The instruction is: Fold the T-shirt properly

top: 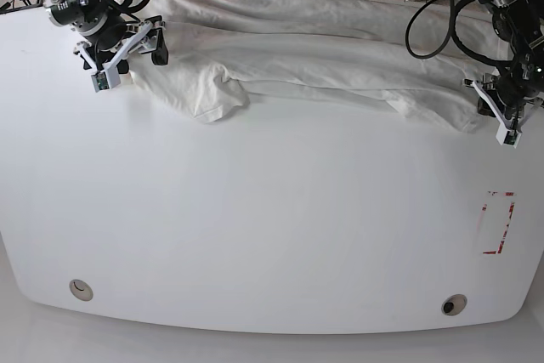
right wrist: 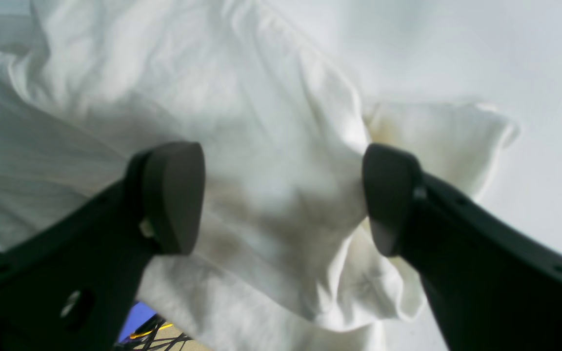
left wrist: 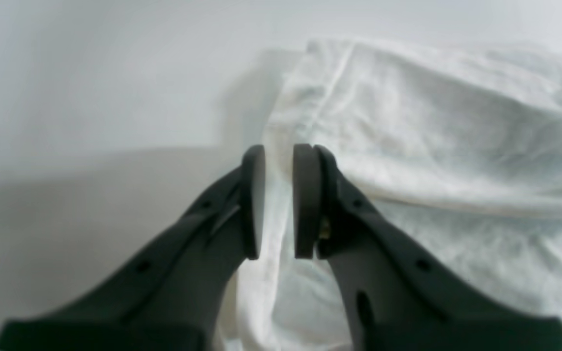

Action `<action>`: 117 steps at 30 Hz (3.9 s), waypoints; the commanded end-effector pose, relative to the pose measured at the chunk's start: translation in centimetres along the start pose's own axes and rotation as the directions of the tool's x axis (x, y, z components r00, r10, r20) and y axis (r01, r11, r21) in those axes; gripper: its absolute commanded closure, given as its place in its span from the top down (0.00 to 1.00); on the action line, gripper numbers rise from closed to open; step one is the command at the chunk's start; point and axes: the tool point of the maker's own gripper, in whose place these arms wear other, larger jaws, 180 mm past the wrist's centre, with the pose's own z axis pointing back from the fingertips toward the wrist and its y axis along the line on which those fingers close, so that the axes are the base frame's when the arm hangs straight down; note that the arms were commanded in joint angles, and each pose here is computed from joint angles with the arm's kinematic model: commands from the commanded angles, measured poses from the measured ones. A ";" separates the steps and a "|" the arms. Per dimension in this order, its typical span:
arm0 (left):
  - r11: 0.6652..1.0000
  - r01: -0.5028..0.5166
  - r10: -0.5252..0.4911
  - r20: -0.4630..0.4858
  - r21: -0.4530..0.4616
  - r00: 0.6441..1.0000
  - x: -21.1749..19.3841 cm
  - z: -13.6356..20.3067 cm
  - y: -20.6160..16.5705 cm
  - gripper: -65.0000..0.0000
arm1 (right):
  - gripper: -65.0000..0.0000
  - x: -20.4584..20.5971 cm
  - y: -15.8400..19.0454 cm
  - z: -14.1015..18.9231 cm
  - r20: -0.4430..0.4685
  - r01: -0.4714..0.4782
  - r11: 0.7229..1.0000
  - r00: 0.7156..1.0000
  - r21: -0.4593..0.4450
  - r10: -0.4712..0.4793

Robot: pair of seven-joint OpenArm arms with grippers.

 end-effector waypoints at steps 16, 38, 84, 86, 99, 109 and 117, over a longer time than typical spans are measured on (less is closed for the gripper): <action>0.998 -0.066 0.066 0.006 0.008 0.998 0.7 -0.6 2.8 0.63 | 0.74 0.9 0.3 0.1 0.033 -0.024 1.000 0.999 0.011 0.023; 0.992 -0.043 0.045 0.012 -0.118 0.999 1.0 -1.8 -0.6 0.63 | 0.74 0.9 0.3 0.1 0.031 -0.023 1.000 0.999 0.011 0.023; 0.993 0.054 -0.056 -0.017 -0.105 0.998 2.2 -1.3 -1.1 0.63 | 0.74 0.7 0.7 -0.1 0.034 -0.008 1.000 0.999 0.020 0.008; 0.993 0.056 -0.058 -0.018 -0.108 0.998 2.2 -1.4 -1.2 0.63 | 0.74 0.7 0.8 -0.1 0.035 -0.007 1.000 0.999 0.021 0.006; 0.991 0.098 -0.099 -0.009 -0.088 0.995 2.1 -0.3 -1.5 0.63 | 0.74 0.8 0.8 -0.1 0.038 -0.006 1.000 0.999 0.021 0.005; 0.992 0.096 -0.098 -0.014 -0.088 0.995 1.9 -0.4 -1.4 0.63 | 0.74 0.9 0.8 -0.1 0.041 -0.007 1.000 0.999 0.021 0.006; 0.993 0.062 -0.067 -0.046 -0.105 0.997 0.7 -1.2 -1.3 0.63 | 0.74 0.9 0.8 -0.1 0.041 -0.007 1.000 0.999 0.021 0.006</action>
